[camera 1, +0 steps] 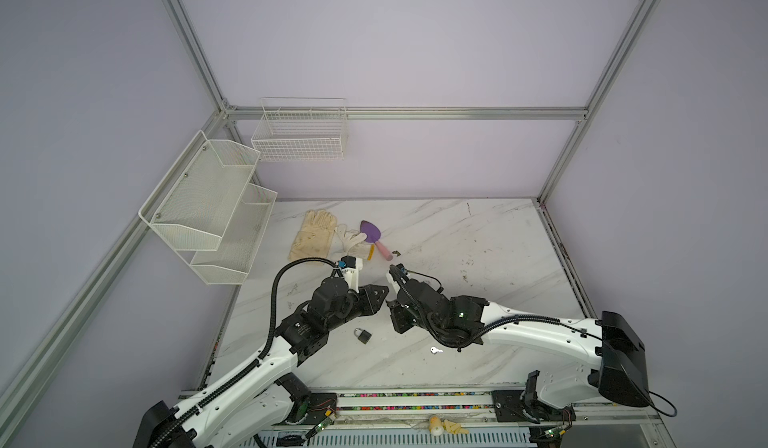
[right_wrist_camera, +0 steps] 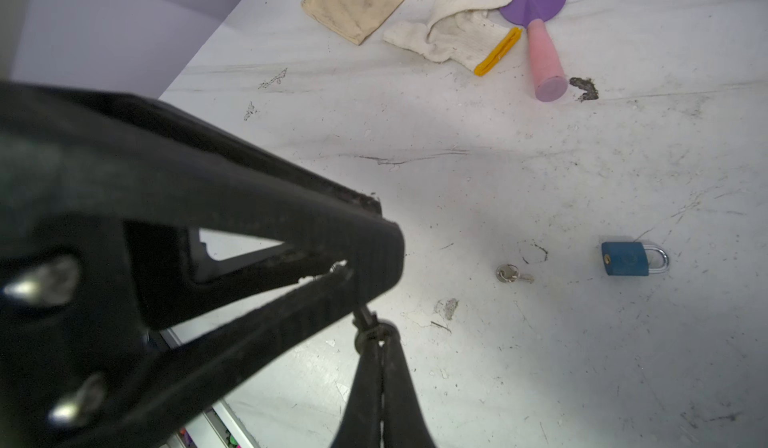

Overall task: Unlock with the key
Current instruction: 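Lift the key with the right gripper while the left gripper moves toward it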

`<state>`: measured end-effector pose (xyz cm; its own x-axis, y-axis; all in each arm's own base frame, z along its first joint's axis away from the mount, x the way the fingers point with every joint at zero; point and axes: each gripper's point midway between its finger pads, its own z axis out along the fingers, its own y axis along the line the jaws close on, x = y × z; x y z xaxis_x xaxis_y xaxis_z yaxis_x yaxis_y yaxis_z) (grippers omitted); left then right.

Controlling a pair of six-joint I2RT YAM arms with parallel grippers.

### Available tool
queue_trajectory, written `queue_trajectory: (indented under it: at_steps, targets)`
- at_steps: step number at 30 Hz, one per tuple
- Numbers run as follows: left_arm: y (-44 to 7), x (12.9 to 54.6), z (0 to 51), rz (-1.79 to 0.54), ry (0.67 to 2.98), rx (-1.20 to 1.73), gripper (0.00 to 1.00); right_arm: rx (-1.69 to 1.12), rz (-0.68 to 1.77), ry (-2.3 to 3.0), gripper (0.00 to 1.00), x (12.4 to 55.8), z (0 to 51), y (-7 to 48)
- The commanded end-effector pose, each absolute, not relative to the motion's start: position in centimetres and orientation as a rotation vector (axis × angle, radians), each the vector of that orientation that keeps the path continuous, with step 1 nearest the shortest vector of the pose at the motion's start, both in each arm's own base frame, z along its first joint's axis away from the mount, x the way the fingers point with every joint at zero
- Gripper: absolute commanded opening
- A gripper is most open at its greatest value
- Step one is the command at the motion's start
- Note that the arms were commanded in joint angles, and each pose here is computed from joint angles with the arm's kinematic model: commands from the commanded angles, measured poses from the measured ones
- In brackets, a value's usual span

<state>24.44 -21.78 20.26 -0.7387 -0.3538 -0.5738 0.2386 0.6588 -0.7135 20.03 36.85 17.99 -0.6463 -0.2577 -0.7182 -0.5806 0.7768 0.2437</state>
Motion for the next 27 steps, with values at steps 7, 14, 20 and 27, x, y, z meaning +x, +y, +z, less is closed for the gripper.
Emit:
queue_trajectory:
  at_steps: [7,14,20,27]
  targets:
    - [-23.0,24.6,21.5,-1.108,2.109,-0.035,0.22,-0.557,0.675,2.228,0.0,20.8,20.8,37.5]
    - [-22.5,24.8,21.4,-1.094,2.097,-0.058,0.14,-0.56,0.678,2.238,0.0,20.9,20.4,37.5]
    - [-22.2,24.8,21.3,-1.077,2.09,-0.073,0.06,-0.554,0.684,2.231,0.0,20.9,20.8,37.5]
    - [-21.4,25.2,21.9,-1.022,2.073,-0.083,0.0,-0.544,0.685,2.225,0.01,21.0,21.2,37.3]
